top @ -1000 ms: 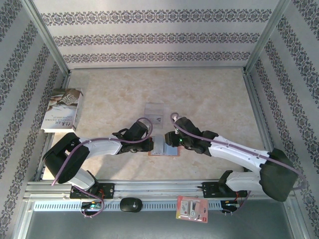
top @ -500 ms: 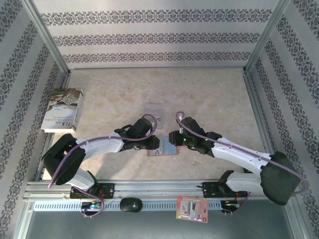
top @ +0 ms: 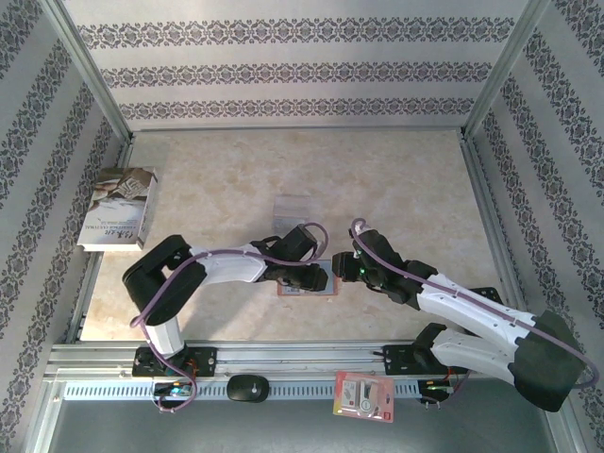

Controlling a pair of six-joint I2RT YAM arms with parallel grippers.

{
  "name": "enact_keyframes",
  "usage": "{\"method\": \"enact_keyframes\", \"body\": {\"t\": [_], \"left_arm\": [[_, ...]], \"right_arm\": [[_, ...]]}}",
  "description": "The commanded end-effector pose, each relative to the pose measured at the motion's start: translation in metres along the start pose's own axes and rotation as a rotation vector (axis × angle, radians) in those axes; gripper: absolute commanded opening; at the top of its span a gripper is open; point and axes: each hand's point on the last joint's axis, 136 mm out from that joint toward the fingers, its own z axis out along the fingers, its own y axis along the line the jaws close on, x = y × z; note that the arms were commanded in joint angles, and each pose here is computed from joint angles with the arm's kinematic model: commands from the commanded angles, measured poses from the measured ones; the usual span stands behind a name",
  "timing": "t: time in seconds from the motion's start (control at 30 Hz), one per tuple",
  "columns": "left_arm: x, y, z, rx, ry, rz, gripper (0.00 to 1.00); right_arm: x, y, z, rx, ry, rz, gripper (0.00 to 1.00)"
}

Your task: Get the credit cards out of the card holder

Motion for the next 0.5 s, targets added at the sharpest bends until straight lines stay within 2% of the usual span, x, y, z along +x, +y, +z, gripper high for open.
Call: {"method": "enact_keyframes", "body": {"t": [0.0,0.13,0.2,0.27,0.47], "left_arm": [[-0.014,-0.008,-0.035,-0.021,-0.127,0.040,0.33],[-0.022,0.001,-0.071,-0.076,-0.248,0.047,0.35],[-0.016,0.018,-0.076,-0.115,-0.252,0.029,0.35],[-0.007,0.036,-0.072,-0.140,-0.226,-0.001,0.34],[0.005,0.061,-0.060,-0.144,-0.202,-0.043,0.35]], "right_arm": [[0.001,0.010,0.006,-0.048,0.029,-0.006,0.27],[0.010,0.033,0.021,-0.135,0.126,-0.034,0.20],[0.021,0.043,0.032,-0.154,0.185,-0.055,0.16],[0.029,0.050,0.038,-0.166,0.218,-0.076,0.15],[0.056,0.012,0.059,-0.004,0.303,-0.009,0.07]]}}
